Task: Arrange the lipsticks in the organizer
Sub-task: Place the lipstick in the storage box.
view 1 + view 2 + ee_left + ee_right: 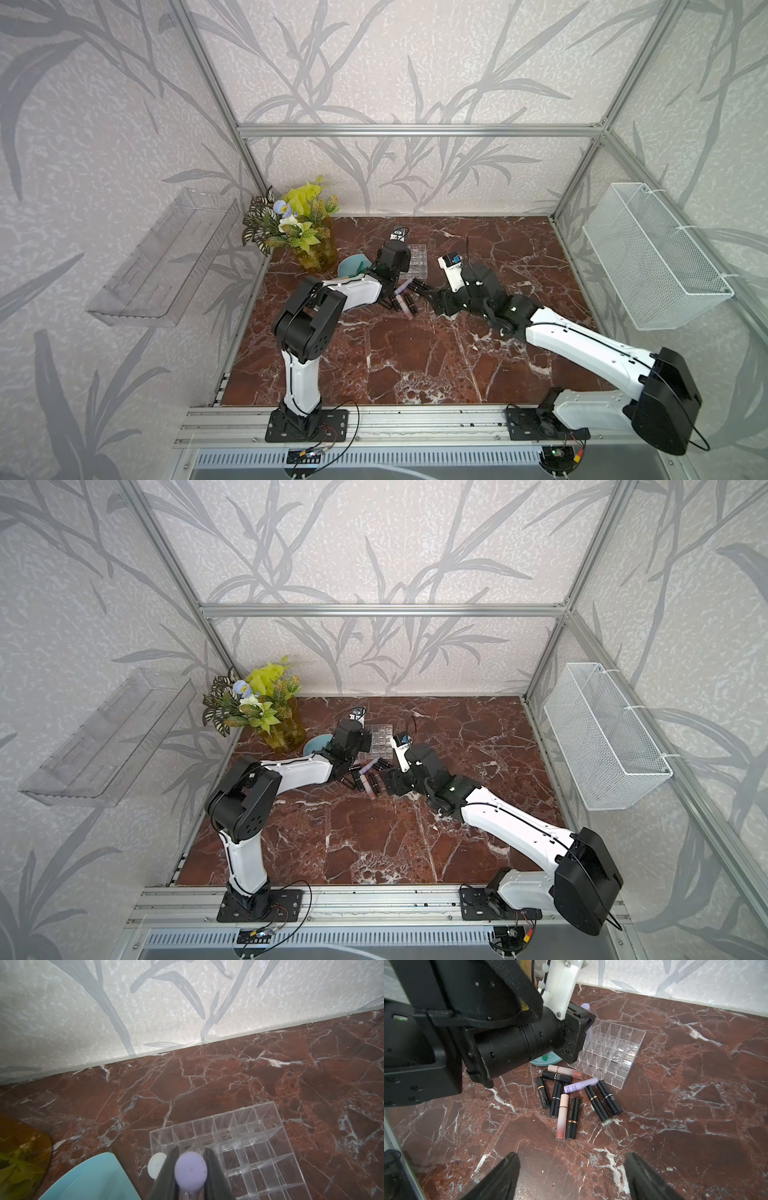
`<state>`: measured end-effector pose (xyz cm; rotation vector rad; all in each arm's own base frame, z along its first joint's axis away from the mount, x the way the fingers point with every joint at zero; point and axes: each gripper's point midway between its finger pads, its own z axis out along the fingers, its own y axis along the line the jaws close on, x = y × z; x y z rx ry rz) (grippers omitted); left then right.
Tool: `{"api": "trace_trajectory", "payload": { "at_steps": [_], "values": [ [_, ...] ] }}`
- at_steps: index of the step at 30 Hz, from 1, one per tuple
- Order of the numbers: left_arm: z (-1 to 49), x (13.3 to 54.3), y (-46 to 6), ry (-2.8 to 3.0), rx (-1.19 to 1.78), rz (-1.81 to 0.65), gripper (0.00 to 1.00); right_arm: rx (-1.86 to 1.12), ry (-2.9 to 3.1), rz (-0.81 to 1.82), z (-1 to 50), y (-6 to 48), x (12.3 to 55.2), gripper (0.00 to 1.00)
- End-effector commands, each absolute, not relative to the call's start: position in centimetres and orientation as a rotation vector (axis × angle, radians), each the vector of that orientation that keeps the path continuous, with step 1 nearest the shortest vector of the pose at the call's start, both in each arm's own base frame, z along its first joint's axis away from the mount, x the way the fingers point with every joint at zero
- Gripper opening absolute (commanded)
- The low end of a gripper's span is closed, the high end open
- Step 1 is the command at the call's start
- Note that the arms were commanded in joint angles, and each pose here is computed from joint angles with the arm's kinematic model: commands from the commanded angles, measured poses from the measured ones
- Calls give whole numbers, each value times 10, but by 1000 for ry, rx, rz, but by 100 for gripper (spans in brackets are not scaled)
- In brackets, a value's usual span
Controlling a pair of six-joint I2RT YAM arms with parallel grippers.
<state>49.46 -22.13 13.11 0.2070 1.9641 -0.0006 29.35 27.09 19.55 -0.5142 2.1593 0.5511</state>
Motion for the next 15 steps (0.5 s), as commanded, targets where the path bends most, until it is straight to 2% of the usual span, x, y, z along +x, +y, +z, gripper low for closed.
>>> {"api": "trace_trajectory", "payload": {
  "at_steps": [1,11,15],
  "values": [
    [140,502,-221,1929,185,31,10,-517,2163,580,197,276,295,84],
    [133,504,-223,1944,184,20,11,-519,2174,578,193,276,296,84],
    [130,506,-227,1954,191,-10,14,-523,2178,575,193,276,296,84]
  ]
}}
